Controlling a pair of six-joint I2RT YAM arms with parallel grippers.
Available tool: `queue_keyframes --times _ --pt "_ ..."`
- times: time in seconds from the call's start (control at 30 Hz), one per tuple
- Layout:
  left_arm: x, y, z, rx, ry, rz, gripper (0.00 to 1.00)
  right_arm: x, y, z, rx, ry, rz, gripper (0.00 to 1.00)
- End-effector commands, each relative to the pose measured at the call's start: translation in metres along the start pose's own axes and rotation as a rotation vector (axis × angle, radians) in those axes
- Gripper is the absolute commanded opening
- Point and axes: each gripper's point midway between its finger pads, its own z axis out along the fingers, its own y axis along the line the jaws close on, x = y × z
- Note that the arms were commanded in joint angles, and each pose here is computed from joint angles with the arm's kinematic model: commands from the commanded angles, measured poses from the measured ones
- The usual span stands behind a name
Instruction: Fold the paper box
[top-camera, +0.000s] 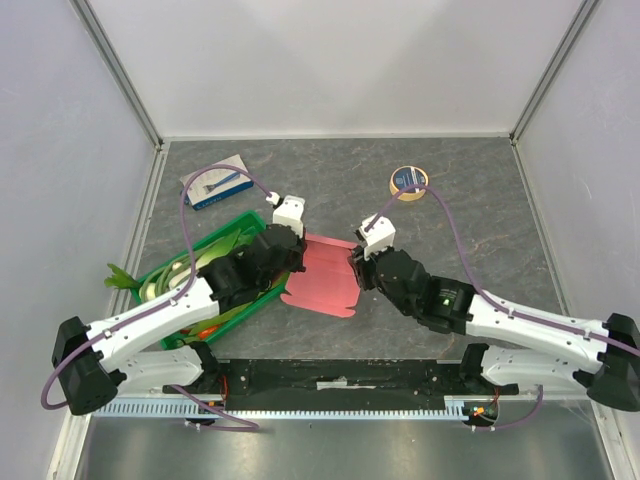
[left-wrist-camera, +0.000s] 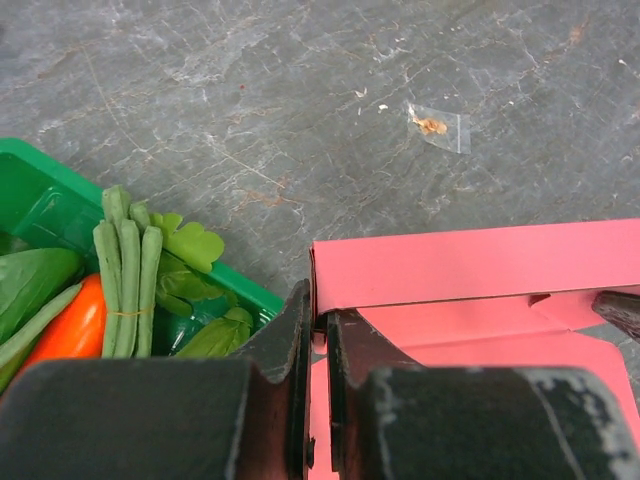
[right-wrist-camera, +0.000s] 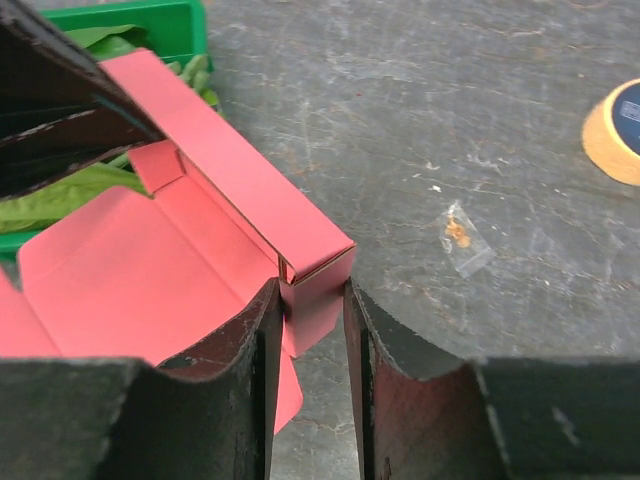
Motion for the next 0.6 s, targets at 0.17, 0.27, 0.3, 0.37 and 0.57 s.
queue_keyframes --times 0.17,0.27,0.3,0.37,0.57 --pt "-0.041 -0.008 -0.017 -0.056 -0.190 -0.144 0.02 -0.006 -0.029 0.010 0.295 -0.055 0.065 0.34" --pt "-0.042 -0.009 -0.018 -0.065 -0.208 -0.159 0.02 -0.002 -0.032 0.012 0.323 -0.058 0.074 0.26" --pt "-0.043 -0.011 -0.019 -0.061 -0.212 -0.160 0.02 -0.002 -0.032 0.012 0.326 -0.061 0.084 0.26" --pt "-0.042 -0.014 -0.018 -0.063 -0.213 -0.156 0.02 -0.001 -0.033 0.014 0.338 -0.062 0.087 0.27" --pt "-0.042 -0.021 -0.020 -0.057 -0.221 -0.160 0.02 0.004 -0.041 0.017 0.400 -0.063 0.064 0.25"
